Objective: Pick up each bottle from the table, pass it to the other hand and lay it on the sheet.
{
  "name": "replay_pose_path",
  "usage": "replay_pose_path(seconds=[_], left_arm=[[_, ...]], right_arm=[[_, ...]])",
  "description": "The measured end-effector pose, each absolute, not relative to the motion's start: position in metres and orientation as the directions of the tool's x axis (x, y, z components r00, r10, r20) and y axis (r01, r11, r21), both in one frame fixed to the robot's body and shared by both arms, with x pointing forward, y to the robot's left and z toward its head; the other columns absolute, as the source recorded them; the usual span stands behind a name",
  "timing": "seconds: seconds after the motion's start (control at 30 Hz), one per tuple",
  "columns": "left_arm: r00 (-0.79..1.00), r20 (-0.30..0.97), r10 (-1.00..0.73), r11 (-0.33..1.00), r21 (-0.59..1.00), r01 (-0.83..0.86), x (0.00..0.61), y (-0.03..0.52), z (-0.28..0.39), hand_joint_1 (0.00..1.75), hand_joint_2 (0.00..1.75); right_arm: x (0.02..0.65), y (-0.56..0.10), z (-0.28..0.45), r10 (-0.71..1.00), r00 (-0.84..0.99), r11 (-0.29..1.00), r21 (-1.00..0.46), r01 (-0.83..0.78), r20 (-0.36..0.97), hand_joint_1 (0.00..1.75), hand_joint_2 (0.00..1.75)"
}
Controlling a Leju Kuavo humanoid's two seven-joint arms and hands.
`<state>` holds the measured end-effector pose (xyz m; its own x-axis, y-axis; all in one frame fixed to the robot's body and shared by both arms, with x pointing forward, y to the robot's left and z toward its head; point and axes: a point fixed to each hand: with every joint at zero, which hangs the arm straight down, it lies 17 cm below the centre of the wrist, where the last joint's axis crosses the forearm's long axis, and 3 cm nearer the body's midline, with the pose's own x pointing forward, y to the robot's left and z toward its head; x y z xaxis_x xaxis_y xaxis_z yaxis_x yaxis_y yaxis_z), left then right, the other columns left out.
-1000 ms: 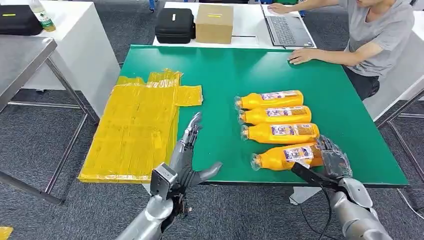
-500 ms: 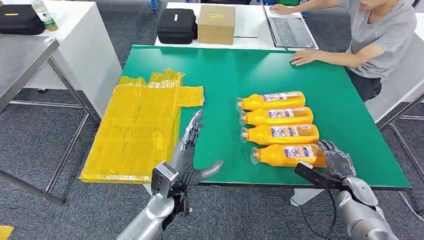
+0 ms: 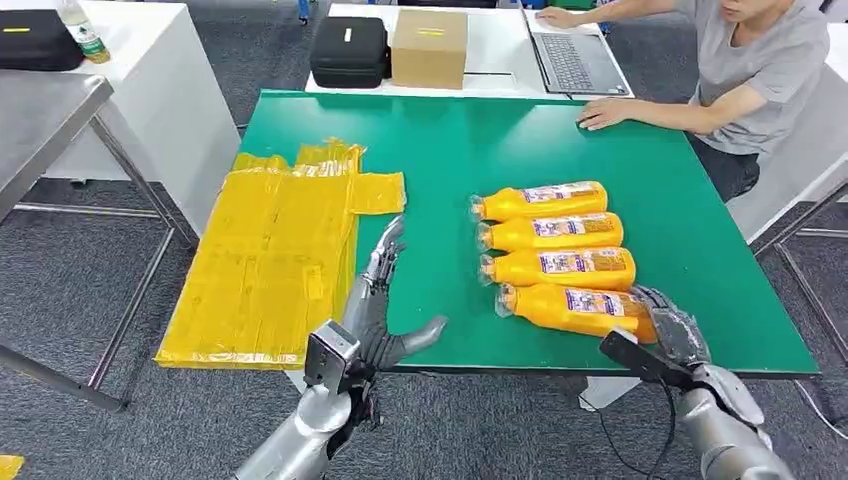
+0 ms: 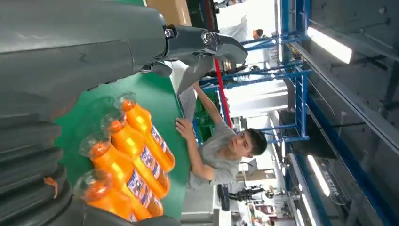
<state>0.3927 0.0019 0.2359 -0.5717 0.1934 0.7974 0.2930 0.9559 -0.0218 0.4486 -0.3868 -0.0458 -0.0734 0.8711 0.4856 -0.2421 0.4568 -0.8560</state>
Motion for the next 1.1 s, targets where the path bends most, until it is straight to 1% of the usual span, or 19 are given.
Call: replay_pose_path(seconds=[0.13,0.23,0.33,0.53,0.67,0.73,0.83,1.0,1.1], left_arm=[[-0.572,0.797,0.193,0.957,-0.023,0.291,0.393,0.002,0.236,0.00,1.75],[-0.571,0.798,0.192,0.958,-0.025,0.287,0.393,0.003,0.236,0.00,1.75],[-0.566,0.802,0.191,0.959,-0.029,0.282,0.393,0.005,0.234,0.00,1.75],[-0.564,0.804,0.188,0.960,-0.030,0.278,0.393,0.005,0.232,0.00,1.75],[-0.560,0.809,0.180,0.964,-0.032,0.263,0.393,0.008,0.229,0.00,1.75],[-0.546,0.818,0.182,0.968,-0.050,0.247,0.397,0.013,0.225,0.00,1.75],[-0.501,0.850,0.164,0.981,-0.087,0.174,0.410,0.027,0.208,0.00,1.75],[-0.446,0.892,0.075,0.997,-0.072,0.023,0.423,0.048,0.182,0.00,1.75],[-0.385,0.918,0.098,0.995,-0.100,0.015,0.429,0.050,0.162,0.00,1.75]], right_arm=[[0.446,-0.382,-0.046,0.854,-0.065,0.492,-0.841,-0.224,0.516,1.75,1.75],[0.443,-0.382,-0.045,0.820,-0.035,0.557,-0.811,-0.182,0.571,1.75,1.75],[0.439,-0.383,-0.044,0.797,-0.020,0.595,-0.791,-0.140,0.603,1.75,1.75],[0.432,-0.382,-0.044,0.782,-0.015,0.619,-0.779,-0.099,0.624,1.75,1.75],[0.427,-0.389,-0.039,0.736,0.014,0.677,-0.735,-0.010,0.677,1.75,1.75],[0.425,-0.398,-0.031,0.677,0.042,0.730,-0.678,0.086,0.735,1.75,1.75],[0.419,-0.408,-0.022,0.576,0.065,0.787,-0.574,0.229,0.815,1.75,1.75],[0.413,-0.394,-0.008,0.550,0.021,0.796,-0.531,0.291,0.835,1.75,1.75],[0.415,-0.371,0.002,0.542,-0.029,0.808,-0.512,0.291,0.840,1.75,1.75]])
